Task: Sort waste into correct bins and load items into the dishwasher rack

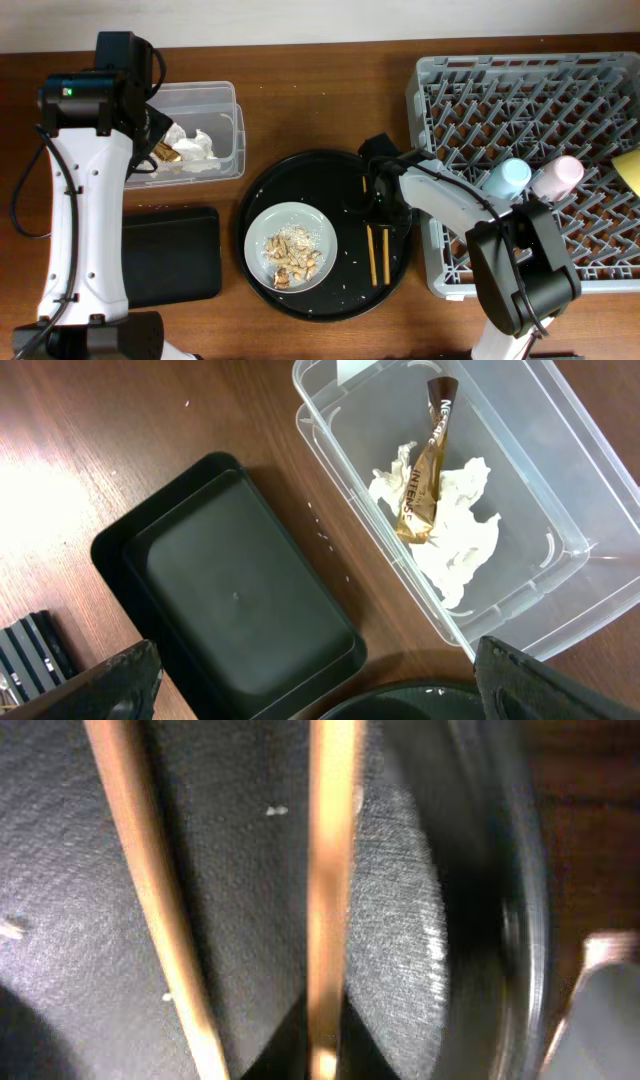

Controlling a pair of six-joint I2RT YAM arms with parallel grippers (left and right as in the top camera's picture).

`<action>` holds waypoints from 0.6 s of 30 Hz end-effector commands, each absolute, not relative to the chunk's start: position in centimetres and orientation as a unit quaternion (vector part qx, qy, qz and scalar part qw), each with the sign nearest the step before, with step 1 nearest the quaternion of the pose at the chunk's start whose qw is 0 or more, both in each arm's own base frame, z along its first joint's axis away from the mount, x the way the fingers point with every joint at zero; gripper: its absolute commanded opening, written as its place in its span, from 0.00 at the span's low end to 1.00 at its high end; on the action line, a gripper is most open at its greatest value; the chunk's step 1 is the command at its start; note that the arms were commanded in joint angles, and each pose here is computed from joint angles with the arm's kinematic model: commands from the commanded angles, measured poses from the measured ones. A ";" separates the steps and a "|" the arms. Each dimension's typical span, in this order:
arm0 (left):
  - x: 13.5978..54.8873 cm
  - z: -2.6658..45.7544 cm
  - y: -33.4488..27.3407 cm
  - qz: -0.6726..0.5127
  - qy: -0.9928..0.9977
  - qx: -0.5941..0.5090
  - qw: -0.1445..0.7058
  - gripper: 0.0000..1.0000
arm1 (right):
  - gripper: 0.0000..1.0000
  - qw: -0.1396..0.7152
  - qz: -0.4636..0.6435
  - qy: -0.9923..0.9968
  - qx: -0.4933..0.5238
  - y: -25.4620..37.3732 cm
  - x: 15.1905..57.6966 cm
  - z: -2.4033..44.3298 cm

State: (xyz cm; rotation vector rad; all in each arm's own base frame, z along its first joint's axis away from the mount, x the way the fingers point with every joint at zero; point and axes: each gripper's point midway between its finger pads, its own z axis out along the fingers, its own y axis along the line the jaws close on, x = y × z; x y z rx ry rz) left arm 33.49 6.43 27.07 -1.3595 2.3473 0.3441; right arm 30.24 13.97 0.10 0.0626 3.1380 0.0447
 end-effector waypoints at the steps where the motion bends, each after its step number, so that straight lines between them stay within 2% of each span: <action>1: 33.3 27.8 6.7 0.124 0.835 -0.491 0.214 0.99 | 0.04 -0.022 0.023 0.999 0.031 14.4 29.2 -1.0; 7: 33.3 27.8 6.7 0.123 0.835 -0.491 0.214 0.99 | 0.04 -0.027 0.039 0.998 0.030 15.1 29.6 1.6; 13: 33.3 27.8 6.7 0.123 0.835 -0.491 0.214 0.99 | 0.04 0.042 0.062 0.997 -0.011 14.0 34.1 13.1; 18: 33.3 27.8 6.7 0.124 0.835 -0.491 0.214 0.99 | 0.04 0.140 0.030 0.989 0.029 7.7 38.7 21.7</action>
